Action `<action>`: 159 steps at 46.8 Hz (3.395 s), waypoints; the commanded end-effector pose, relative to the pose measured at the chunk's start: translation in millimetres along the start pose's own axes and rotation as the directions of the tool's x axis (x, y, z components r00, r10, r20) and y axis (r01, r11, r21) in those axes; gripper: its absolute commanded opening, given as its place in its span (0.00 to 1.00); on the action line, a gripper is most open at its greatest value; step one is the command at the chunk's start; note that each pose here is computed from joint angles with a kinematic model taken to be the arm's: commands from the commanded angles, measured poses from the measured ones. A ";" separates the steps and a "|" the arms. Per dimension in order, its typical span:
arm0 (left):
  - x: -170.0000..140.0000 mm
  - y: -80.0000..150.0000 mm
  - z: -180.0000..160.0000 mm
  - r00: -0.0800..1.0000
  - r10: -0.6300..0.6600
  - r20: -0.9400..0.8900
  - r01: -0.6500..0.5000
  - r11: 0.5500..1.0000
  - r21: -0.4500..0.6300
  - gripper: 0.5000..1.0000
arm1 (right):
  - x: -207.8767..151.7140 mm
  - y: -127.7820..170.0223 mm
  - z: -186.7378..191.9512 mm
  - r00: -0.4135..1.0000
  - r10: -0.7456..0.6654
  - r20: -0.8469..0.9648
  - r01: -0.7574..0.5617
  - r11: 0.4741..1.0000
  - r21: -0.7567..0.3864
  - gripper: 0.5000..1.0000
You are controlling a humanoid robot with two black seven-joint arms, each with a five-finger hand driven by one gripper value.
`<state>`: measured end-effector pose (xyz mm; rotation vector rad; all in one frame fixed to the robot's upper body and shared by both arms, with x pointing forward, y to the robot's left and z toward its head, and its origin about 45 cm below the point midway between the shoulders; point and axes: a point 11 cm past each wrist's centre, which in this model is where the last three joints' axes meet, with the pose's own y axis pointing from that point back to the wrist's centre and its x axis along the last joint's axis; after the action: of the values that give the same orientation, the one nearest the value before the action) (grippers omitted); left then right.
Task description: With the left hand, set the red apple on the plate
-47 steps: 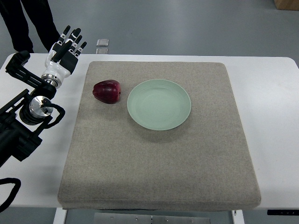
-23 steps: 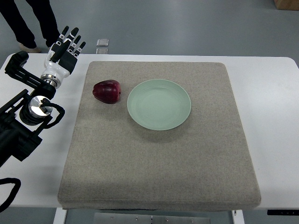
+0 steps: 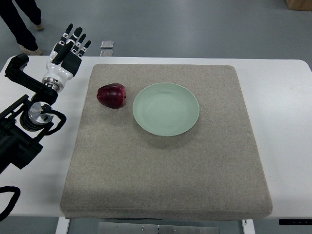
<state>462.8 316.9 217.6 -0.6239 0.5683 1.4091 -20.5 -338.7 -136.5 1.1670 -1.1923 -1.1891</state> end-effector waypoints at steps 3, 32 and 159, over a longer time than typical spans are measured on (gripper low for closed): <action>-0.7 -0.3 -0.1 1.000 -0.003 0.002 0.003 1.000 0.002 1.00 | 0.2 0.0 0.0 1.000 0.002 0.000 -0.002 1.000 0.000 0.86; -1.8 -1.7 -2.4 0.998 0.012 0.058 -0.013 1.000 0.022 1.00 | 0.0 0.0 0.0 1.000 0.000 0.000 0.000 1.000 0.000 0.86; -101.8 4.2 13.6 -0.304 -0.620 0.724 -0.069 0.772 0.632 0.99 | 0.0 0.0 0.0 1.000 0.000 0.000 0.000 1.000 0.000 0.86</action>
<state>450.1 251.2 300.4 0.8624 -0.6498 0.7162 -20.6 -338.7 -136.5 1.1667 -1.1923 -1.1889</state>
